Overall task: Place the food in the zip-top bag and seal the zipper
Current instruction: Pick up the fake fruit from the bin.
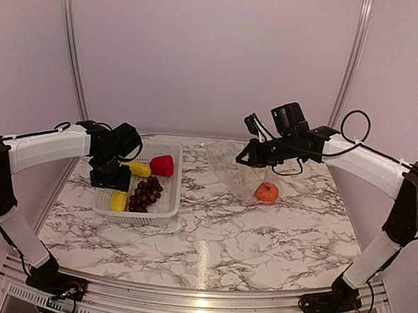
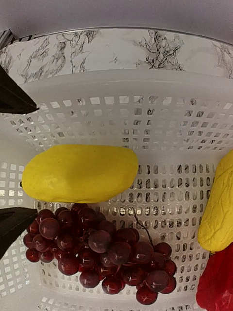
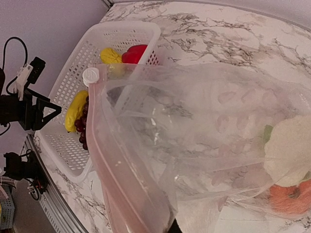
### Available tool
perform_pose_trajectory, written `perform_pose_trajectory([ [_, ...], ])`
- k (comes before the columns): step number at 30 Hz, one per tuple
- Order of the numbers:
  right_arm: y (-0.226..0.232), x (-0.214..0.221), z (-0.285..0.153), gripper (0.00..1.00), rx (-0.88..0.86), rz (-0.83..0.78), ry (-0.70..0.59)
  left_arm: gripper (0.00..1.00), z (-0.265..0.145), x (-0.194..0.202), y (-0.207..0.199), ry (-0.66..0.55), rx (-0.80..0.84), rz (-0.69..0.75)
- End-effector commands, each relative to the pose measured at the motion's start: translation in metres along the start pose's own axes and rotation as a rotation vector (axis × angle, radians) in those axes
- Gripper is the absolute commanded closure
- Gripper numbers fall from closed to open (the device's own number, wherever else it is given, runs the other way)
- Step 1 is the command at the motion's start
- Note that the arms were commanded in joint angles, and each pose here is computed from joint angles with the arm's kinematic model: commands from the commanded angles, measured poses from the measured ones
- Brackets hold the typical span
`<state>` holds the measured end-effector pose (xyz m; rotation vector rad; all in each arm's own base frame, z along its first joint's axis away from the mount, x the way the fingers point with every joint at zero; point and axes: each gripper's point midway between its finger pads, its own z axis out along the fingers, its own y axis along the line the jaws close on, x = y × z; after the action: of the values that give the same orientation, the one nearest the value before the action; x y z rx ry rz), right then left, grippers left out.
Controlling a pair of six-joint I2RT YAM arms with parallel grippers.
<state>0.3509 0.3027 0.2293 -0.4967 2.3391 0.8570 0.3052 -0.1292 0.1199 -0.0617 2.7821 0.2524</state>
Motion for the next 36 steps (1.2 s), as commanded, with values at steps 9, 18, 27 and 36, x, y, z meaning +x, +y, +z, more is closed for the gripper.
perform_pose_trajectory([
  [9, 0.003, -0.013, -0.016, 1.00, -0.021, 0.002, -0.057, 0.32, 0.023, 0.004, -0.008, 0.054, -0.032, 0.016],
  [18, 0.000, -0.011, -0.013, 1.00, -0.021, 0.012, -0.048, 0.31, 0.057, 0.003, -0.021, 0.078, -0.056, 0.023],
  [27, 0.000, -0.013, -0.011, 1.00, -0.020, 0.013, -0.041, 0.36, 0.074, 0.007, -0.017, 0.095, -0.116, 0.005],
  [36, 0.000, -0.016, -0.007, 1.00, -0.014, 0.009, -0.033, 0.43, 0.065, 0.001, -0.019, 0.075, -0.091, 0.001],
])
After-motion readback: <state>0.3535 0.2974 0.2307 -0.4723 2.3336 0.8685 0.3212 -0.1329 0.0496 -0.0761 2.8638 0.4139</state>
